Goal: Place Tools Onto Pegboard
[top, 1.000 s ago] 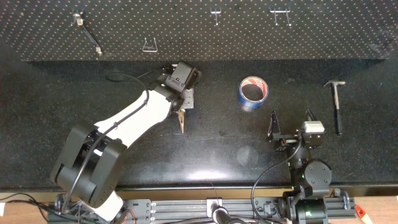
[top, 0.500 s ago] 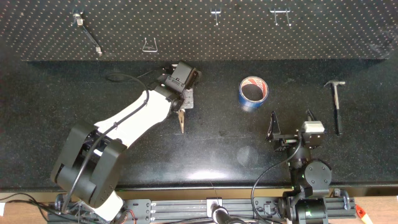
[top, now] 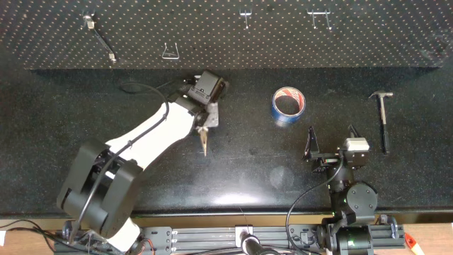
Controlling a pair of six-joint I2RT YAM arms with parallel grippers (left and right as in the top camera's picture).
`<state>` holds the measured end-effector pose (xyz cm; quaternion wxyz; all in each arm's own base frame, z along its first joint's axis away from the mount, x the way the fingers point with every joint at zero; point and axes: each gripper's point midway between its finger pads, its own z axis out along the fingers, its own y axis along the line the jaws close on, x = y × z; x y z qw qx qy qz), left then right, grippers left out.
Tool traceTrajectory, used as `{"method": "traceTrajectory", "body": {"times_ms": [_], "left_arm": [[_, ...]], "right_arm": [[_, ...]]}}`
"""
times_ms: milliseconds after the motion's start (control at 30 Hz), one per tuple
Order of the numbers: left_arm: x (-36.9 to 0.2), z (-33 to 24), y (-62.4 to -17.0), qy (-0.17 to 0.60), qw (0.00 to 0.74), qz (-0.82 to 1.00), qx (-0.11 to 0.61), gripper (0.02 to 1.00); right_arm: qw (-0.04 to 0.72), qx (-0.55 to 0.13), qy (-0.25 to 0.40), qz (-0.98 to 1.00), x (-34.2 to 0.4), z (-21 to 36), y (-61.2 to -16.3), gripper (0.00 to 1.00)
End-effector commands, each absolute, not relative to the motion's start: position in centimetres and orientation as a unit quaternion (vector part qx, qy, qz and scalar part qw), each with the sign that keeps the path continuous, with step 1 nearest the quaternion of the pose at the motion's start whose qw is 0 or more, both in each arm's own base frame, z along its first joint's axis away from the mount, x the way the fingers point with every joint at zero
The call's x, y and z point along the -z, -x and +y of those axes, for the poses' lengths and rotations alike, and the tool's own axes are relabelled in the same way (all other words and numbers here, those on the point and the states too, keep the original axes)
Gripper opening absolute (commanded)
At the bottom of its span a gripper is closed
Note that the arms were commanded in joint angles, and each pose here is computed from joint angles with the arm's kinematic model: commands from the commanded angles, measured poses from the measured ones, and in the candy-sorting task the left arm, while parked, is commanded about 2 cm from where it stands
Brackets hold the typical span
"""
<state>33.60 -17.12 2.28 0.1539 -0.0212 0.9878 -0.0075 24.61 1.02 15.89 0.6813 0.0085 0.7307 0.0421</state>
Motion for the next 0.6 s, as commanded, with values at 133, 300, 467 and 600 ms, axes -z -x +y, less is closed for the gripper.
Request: {"method": "traceTrajectory", "body": {"times_ms": [133,300,467,600], "left_arm": [[-15.4,-16.1,-32.8,-0.002,0.335,0.941,-0.046,0.025],[-23.5,-9.1,-33.7,-0.078,0.417,0.900,-0.098,0.027],[-32.6,-9.8,-34.5,-0.100,0.582,0.804,0.071,0.027],[-30.4,-8.5,-36.1,-0.093,0.580,0.808,0.042,0.027]], "right_arm": [[0.681,-0.042,-0.001,0.731,-15.8,1.2,-24.6,0.976],[0.681,-0.042,-0.001,0.731,-15.8,1.2,-24.6,0.976],[0.681,-0.042,-0.001,0.731,-15.8,1.2,-24.6,0.976],[0.681,-0.042,-0.001,0.731,-15.8,1.2,-24.6,0.976]]}}
